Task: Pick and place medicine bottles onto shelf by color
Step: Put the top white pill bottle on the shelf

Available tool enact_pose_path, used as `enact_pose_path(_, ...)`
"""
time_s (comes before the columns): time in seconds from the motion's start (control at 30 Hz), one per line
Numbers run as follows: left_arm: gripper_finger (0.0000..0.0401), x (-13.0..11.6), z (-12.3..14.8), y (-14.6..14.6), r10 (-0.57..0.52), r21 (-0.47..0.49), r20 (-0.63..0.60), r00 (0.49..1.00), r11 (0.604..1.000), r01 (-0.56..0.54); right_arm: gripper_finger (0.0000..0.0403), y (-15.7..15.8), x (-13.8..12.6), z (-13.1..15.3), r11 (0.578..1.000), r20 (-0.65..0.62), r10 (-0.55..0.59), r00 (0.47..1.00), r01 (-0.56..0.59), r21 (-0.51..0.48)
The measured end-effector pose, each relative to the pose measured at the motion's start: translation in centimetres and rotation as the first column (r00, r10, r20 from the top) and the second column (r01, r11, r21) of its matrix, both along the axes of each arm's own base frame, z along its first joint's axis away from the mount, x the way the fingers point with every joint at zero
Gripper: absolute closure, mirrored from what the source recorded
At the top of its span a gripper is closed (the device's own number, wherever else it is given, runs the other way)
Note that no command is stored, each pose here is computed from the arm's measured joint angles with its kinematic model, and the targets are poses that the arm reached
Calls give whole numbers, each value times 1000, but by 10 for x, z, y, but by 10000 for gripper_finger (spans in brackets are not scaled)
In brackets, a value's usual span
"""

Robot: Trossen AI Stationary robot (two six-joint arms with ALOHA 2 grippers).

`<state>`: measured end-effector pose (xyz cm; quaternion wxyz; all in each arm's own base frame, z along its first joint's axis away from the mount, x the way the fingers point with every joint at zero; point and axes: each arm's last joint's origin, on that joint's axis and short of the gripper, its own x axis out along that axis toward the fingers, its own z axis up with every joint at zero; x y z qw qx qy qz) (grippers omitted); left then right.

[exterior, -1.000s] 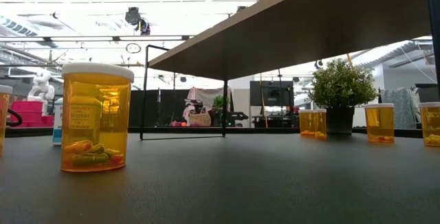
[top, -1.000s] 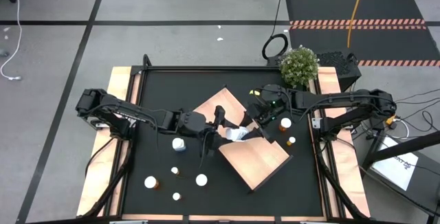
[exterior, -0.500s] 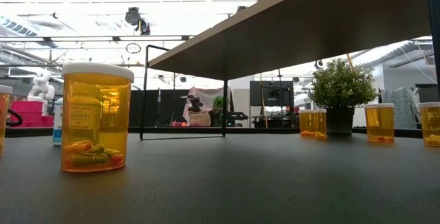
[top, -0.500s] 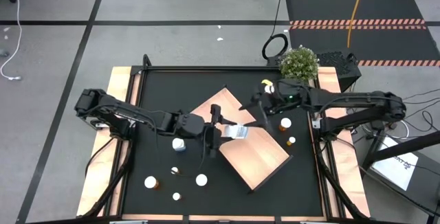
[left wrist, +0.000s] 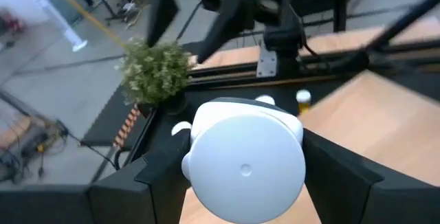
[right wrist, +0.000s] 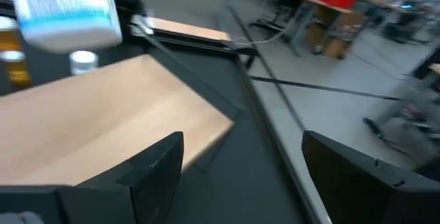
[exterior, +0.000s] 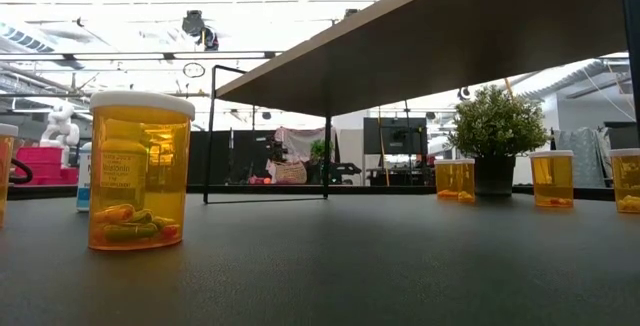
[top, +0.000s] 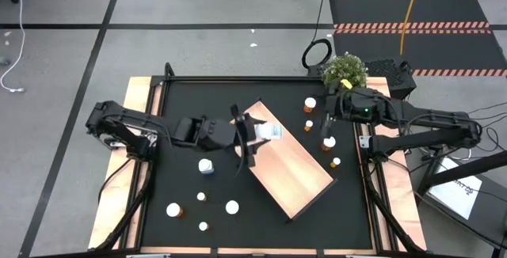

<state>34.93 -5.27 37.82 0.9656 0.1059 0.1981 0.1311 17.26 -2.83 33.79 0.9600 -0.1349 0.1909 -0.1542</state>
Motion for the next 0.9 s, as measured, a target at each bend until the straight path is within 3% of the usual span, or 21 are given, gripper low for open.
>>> enact_pose_path(0.23,158,-13,56,28,132,-127,68,989,984,-123,115,0,-3,1,998,-22,-7,1000,5,-58)
enact_pose_path(0.47,158,-30,97,53,233,-132,87,969,966,-220,115,0,-3,1,995,-41,9,999,-13,-101)
enact_pose_path(0.7,158,-17,91,74,339,-193,59,939,927,-322,115,0,-2,1,992,-41,16,999,-21,-124)
enact_pose_path(0.9,158,4,64,92,464,-325,-15,886,835,-443,115,0,-2,1,989,-55,21,998,-29,-143)
